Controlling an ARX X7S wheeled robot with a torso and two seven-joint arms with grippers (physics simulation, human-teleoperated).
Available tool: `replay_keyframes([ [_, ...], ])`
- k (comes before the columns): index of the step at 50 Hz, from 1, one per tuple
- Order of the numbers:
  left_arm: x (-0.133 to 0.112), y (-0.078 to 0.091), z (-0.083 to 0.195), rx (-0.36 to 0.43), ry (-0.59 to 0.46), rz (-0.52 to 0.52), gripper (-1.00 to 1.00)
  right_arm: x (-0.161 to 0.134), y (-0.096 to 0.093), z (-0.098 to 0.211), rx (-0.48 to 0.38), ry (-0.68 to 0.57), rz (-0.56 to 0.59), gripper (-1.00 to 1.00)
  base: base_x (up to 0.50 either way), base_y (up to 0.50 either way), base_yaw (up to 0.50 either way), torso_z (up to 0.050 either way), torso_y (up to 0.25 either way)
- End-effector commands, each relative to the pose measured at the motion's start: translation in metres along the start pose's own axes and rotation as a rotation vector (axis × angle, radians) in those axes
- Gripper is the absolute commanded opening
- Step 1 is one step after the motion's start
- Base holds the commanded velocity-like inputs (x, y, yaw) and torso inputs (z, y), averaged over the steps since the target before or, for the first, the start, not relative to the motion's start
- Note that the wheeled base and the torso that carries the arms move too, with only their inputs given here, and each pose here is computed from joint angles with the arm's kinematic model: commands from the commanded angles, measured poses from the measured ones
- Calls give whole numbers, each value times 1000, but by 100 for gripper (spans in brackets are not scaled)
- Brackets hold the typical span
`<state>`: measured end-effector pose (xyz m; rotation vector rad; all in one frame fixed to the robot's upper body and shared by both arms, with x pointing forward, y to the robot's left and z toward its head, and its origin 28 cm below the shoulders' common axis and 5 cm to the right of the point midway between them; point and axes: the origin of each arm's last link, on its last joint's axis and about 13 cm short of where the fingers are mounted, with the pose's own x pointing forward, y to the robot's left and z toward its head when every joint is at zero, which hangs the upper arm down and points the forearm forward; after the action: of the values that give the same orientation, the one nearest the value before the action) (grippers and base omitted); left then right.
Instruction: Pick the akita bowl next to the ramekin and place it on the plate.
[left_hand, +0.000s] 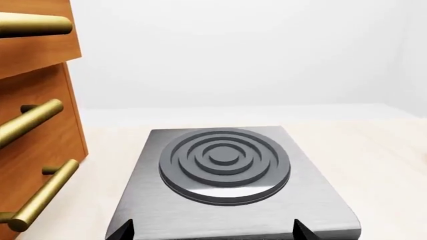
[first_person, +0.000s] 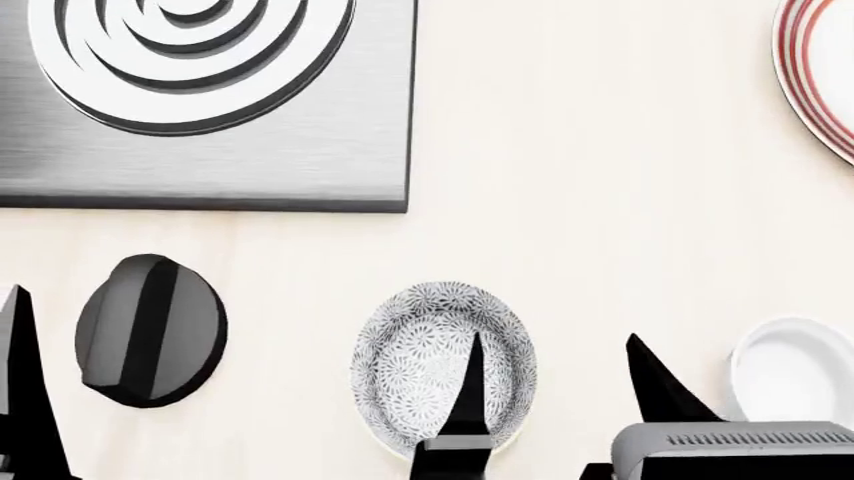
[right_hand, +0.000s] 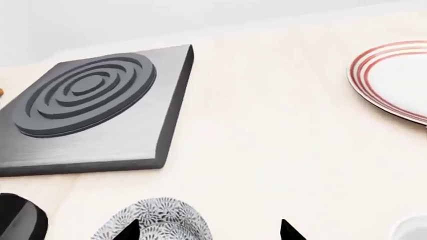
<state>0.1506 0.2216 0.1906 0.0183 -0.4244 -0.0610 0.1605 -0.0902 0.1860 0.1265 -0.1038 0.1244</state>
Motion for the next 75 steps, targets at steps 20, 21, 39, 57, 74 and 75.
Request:
replay_keyframes([
  [20, 0, 1, -3, 6, 5, 5, 100, 12, -4, -11, 160, 123, 15, 100, 0, 0, 0, 0, 0],
  [21, 0, 1, -3, 5, 5, 5, 100, 12, -4, -12, 159, 124, 14, 100, 0, 0, 0, 0, 0],
  [39, -1, 1, -3, 7, 9, 9, 100, 15, -5, -20, 194, 184, 30, 100, 0, 0, 0, 0, 0],
  [57, -1, 1, -4, 8, 11, 10, 100, 18, -6, -26, 215, 200, 36, 100, 0, 0, 0, 0, 0],
  [74, 0, 1, -5, 18, 13, 3, 100, 19, -4, -24, 242, 189, 46, -100, 0, 0, 0, 0, 0],
  [75, 0, 1, -5, 18, 12, 3, 100, 19, -4, -24, 230, 190, 57, -100, 0, 0, 0, 0, 0],
])
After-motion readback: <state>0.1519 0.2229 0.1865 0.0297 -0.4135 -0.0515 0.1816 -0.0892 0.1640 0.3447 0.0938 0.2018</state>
